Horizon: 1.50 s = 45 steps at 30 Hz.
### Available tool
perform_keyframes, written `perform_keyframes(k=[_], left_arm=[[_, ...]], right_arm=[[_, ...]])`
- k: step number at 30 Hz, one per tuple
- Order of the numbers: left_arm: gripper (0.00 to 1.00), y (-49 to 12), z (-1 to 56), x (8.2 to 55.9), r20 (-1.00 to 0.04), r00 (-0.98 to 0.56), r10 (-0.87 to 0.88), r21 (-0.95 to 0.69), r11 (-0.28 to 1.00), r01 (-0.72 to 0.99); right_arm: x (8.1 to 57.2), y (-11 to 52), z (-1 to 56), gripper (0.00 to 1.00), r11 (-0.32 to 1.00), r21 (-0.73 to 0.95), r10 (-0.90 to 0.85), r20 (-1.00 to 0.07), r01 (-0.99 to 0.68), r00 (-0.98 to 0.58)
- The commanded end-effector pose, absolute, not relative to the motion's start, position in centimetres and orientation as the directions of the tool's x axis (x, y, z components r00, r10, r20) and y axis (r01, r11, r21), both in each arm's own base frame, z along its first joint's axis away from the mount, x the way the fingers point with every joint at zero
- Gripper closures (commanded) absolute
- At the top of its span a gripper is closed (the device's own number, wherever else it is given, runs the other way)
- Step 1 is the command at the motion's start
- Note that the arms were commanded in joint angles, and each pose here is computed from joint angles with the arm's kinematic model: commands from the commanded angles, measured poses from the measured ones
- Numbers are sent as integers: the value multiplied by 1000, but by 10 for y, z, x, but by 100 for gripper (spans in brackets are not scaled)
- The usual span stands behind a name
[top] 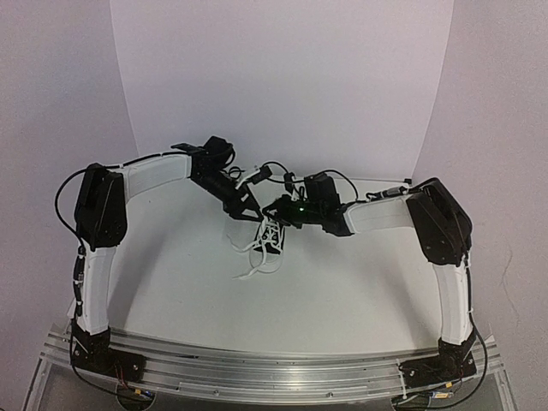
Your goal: Tie the shoes
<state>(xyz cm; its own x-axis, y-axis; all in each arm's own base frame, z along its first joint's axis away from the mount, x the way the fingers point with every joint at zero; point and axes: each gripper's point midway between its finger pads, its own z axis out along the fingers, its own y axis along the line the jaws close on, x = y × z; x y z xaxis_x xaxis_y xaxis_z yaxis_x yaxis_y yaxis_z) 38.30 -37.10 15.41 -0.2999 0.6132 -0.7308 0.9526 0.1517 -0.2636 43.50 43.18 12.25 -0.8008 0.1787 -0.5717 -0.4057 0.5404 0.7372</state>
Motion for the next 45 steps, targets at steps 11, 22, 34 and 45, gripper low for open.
perform_keyframes(k=[11,22,34,45], left_arm=[[49,-394,144,420,-797,-413,441,-331,253,909],[54,-386,136,397,-785,-428,448,-376,204,904],[54,-390,137,415,-799,-479,363,-402,269,875],[65,-394,135,425,-815,-446,371,-360,279,890]], right_arm=[[441,440,142,100,526,767,254,-554,-368,-793],[450,437,145,100,547,776,305,-534,-314,-788],[448,437,139,100,554,777,294,-518,-298,-803],[449,443,142,100,540,782,283,-516,-310,-808]])
